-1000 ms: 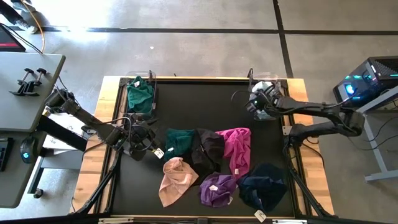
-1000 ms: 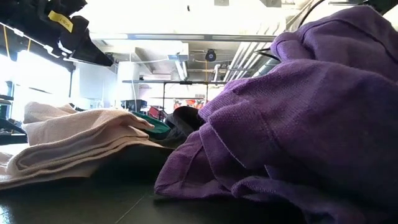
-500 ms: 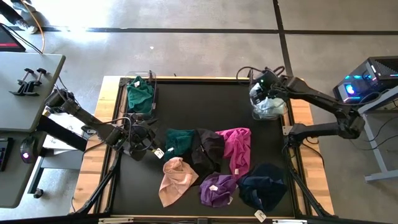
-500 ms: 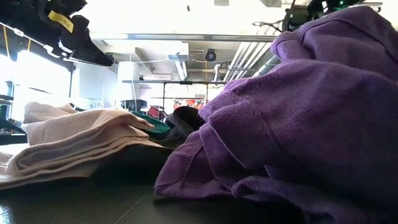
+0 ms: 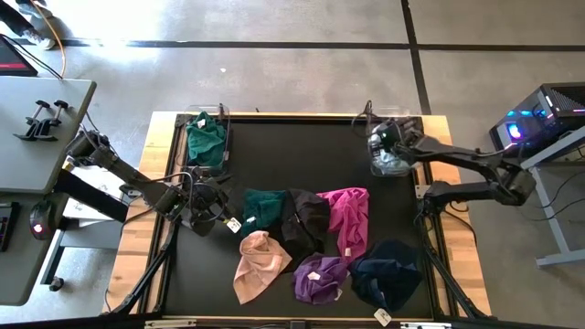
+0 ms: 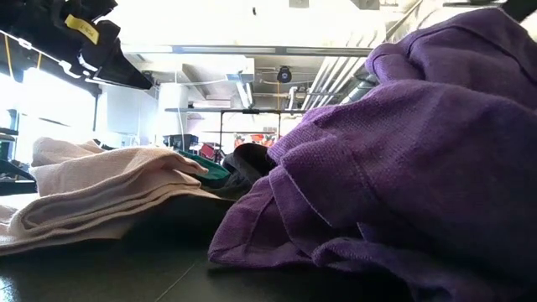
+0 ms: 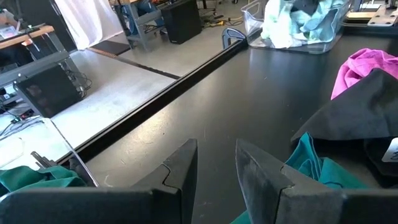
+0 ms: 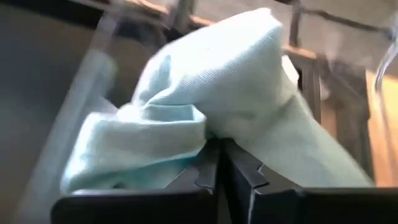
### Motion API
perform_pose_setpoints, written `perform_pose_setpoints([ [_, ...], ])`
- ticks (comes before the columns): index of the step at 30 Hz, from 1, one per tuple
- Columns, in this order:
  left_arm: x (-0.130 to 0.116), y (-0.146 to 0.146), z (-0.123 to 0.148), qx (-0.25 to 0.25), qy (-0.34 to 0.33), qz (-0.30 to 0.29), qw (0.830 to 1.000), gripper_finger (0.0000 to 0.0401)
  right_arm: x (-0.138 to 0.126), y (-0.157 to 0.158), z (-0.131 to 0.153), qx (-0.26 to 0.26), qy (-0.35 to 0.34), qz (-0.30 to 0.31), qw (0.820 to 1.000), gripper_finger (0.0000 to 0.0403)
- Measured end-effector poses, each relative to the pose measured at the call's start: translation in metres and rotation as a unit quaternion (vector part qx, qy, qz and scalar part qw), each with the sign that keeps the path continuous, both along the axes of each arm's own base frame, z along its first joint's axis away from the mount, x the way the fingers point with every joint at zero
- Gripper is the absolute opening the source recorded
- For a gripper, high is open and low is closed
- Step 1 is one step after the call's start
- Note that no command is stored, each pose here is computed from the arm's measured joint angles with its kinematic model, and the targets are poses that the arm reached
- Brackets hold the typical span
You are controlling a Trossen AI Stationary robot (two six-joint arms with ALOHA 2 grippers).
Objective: Sort towels by color in basket
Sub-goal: Put the light blue microfiber cloth into the right transparent bin
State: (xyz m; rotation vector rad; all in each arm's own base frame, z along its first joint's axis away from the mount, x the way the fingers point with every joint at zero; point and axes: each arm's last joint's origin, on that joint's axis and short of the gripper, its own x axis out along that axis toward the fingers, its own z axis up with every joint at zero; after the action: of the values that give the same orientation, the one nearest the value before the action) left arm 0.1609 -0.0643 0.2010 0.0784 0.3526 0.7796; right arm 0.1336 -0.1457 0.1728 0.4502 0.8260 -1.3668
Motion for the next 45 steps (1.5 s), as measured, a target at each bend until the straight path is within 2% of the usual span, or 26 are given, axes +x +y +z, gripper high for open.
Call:
perform_pose_setpoints([
  [4,0.0,0.0,0.0,0.0,0.0,0.0,1.0,0.0096,-0.008,-0.001,-0.013,-0.007,-0.022,-0.023,0.999,0.0046],
  [9,0.0,0.0,0.0,0.003,0.003,-0.001,1.0,0.0096,-0.007,-0.009,-0.003,0.021,-0.021,0.019,0.999,0.0101],
  [13,0.0,0.0,0.0,0.003,0.003,-0.001,1.0,0.0096,0.001,-0.017,0.029,0.02,-0.016,0.044,0.999,0.0148],
  [16,0.0,0.0,0.0,0.003,0.003,-0.001,1.0,0.0096,0.002,-0.019,0.056,0.036,0.006,0.046,0.998,0.0167],
  [18,0.0,0.0,0.0,0.003,0.002,-0.001,1.0,0.0096,0.0,-0.018,0.076,0.05,0.024,0.033,0.998,0.017],
  [21,0.0,0.0,0.0,-0.001,-0.001,0.0,1.0,0.0096,-0.007,-0.01,0.099,0.098,0.04,0.01,0.994,0.0167],
  [24,0.0,0.0,0.0,-0.001,-0.001,0.0,1.0,0.0096,-0.014,-0.001,0.112,0.146,0.04,-0.022,0.988,0.0151],
  [29,0.0,0.0,0.0,-0.001,-0.001,0.0,1.0,0.0096,-0.019,0.009,0.097,0.208,0.049,-0.045,0.976,0.0104],
  [33,0.0,0.0,0.0,-0.001,-0.001,0.0,1.0,0.0096,-0.016,0.008,0.063,0.231,0.036,-0.036,0.972,0.0066],
  [36,0.0,0.0,0.0,0.0,0.0,0.0,1.0,0.0096,-0.011,0.003,0.035,0.228,0.035,-0.019,0.973,0.0048],
  [41,0.0,0.0,0.0,0.006,0.006,-0.002,1.0,0.0096,-0.009,-0.006,0.002,0.235,0.06,-0.001,0.97,0.0055],
  [45,0.0,0.0,0.0,0.006,0.006,-0.002,1.0,0.0096,-0.008,-0.012,0.008,0.256,0.08,0.004,0.963,0.0088],
])
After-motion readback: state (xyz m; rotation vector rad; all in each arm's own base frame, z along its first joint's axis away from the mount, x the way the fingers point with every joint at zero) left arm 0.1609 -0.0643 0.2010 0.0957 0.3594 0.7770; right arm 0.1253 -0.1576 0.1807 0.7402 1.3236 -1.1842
